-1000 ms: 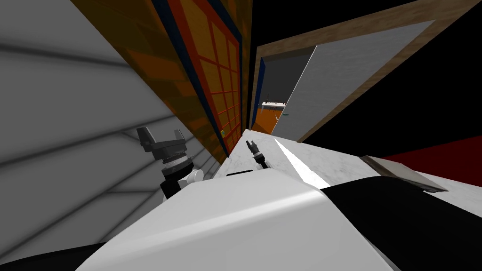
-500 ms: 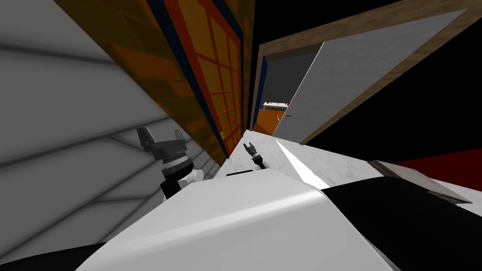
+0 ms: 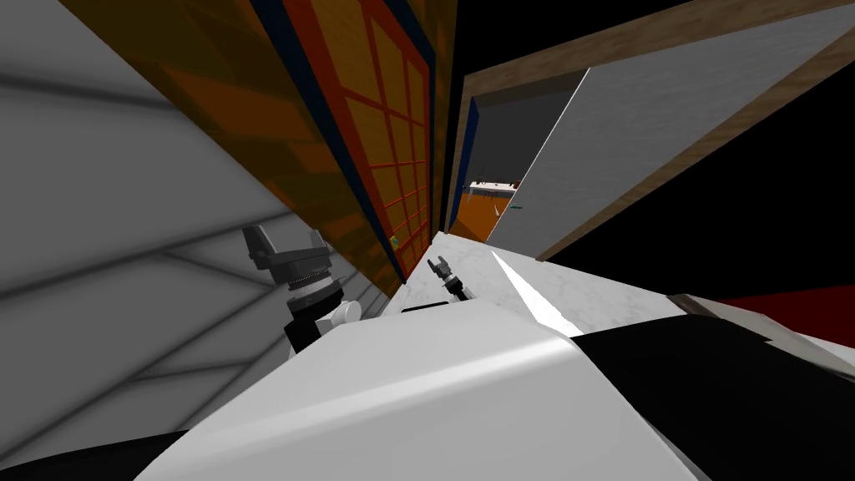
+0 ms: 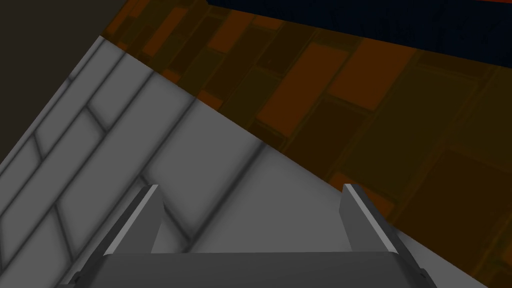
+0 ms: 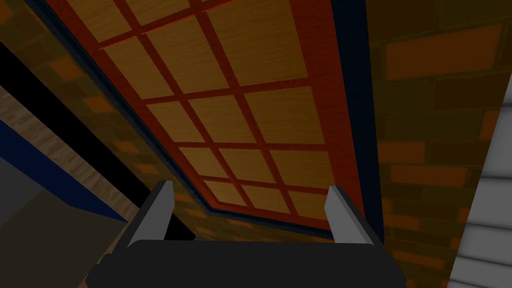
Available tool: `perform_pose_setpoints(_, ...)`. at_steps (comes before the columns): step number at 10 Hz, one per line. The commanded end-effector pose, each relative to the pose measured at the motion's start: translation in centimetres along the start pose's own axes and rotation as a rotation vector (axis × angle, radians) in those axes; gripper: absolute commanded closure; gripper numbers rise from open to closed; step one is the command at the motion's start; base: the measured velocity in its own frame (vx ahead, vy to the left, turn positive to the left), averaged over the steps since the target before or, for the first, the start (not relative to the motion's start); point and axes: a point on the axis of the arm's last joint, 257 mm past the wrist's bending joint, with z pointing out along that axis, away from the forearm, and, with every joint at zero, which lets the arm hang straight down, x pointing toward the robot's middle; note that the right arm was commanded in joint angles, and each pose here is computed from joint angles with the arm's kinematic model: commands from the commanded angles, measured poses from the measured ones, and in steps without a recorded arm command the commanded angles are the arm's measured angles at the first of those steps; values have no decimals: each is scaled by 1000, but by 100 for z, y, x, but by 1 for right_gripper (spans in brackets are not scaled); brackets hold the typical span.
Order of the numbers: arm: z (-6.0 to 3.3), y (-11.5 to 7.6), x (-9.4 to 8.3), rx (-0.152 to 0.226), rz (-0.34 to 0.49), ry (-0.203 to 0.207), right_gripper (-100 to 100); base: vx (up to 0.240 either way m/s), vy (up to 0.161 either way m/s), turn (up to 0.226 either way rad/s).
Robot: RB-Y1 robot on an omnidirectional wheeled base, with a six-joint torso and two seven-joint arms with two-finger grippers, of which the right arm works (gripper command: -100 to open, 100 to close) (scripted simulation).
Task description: Pull the door open
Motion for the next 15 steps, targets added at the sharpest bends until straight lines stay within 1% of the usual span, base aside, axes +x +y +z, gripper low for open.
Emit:
perform_pose_setpoints(1,-2,45,130,-16,-32,23,-100,97,-39,41)
perform_pose_setpoints(8,-44,257,618,-92,-151,110,-100,99,-32,42)
perform_pose_setpoints(12,-81,390,860,-138,-208,150,-100,96,-14,39)
perform_pose_setpoints(13,-92,424,919,-150,-222,160,-100,93,-25,39)
perform_pose_setpoints(14,-115,493,1028,-173,-248,177,-100,117,-20,55)
perform_pose_setpoints(15,-125,526,1077,-184,-260,184,-100,147,-33,52)
